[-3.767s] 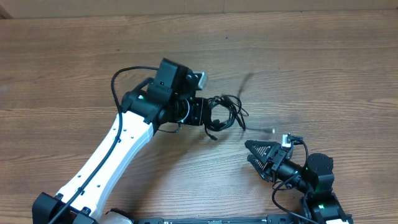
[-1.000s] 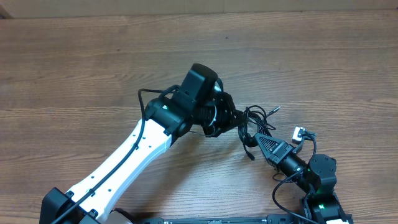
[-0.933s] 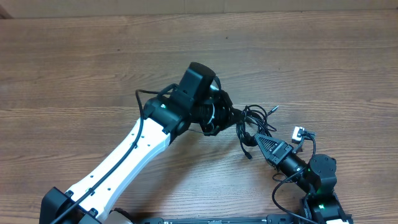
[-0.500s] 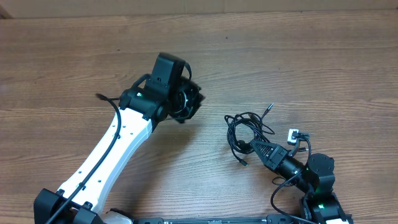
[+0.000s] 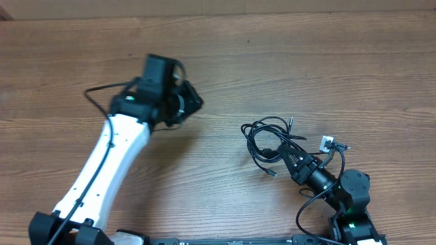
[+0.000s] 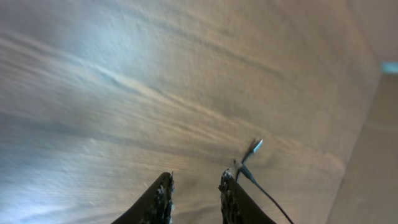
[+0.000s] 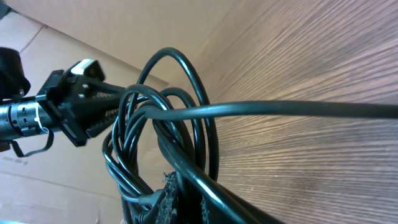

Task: Untangle cables

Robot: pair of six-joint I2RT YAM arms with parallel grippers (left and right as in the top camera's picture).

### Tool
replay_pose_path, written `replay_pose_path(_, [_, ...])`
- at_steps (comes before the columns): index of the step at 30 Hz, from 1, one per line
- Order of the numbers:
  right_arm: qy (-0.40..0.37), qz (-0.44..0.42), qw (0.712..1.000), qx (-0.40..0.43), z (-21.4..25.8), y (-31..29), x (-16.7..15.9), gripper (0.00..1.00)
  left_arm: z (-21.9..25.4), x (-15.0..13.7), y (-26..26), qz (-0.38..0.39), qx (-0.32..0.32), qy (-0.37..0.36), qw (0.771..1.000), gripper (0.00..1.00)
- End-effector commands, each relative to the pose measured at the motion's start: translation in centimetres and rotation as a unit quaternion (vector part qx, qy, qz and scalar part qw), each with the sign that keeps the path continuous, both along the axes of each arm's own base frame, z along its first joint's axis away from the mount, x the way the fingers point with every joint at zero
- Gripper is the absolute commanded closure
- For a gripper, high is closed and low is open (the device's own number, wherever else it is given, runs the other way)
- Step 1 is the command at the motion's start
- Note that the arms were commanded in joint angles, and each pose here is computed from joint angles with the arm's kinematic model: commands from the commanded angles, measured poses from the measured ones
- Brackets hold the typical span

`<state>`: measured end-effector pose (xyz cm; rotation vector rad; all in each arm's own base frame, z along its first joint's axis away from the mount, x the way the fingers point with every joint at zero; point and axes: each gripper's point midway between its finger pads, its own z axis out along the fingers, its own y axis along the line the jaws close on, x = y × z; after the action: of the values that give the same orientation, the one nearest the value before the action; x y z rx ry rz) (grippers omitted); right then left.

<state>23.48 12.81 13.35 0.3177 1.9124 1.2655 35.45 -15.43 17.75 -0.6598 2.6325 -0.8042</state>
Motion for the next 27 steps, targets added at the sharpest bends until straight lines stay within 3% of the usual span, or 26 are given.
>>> replay_pose_path(1, [-0.048, -0.015, 0.998, -0.025, 3.7, -0.3, 1.7, 0.96, 2.7, 0.5, 1.6, -0.044, -0.002, -0.059, 0.997, 0.72])
replay_pose_path(10, [0.009, 0.018, 0.996, -0.087, 4.4, 1.2, 6.0, 0.96, 2.7, 0.9, 2.7, -0.068, 0.022, -0.082, 0.994, 0.70])
replay_pose_path(13, [0.035, 0.062, 0.992, -0.100, 2.9, 4.3, 6.7, 0.96, 2.9, 0.8, 2.8, -0.069, 0.003, -0.078, 0.995, 0.61])
replay_pose_path(16, [0.063, 0.059, 0.988, -0.129, 0.2, 5.7, 6.9, 0.96, 3.3, 0.4, 2.4, -0.061, -0.038, -0.060, 0.996, 0.48])
replay_pose_path(27, [0.105, 0.048, 0.971, -0.208, -7.2, 8.6, 7.2, 0.96, 0.9, -3.0, 1.3, -0.035, -0.060, 0.058, 0.996, 0.37])
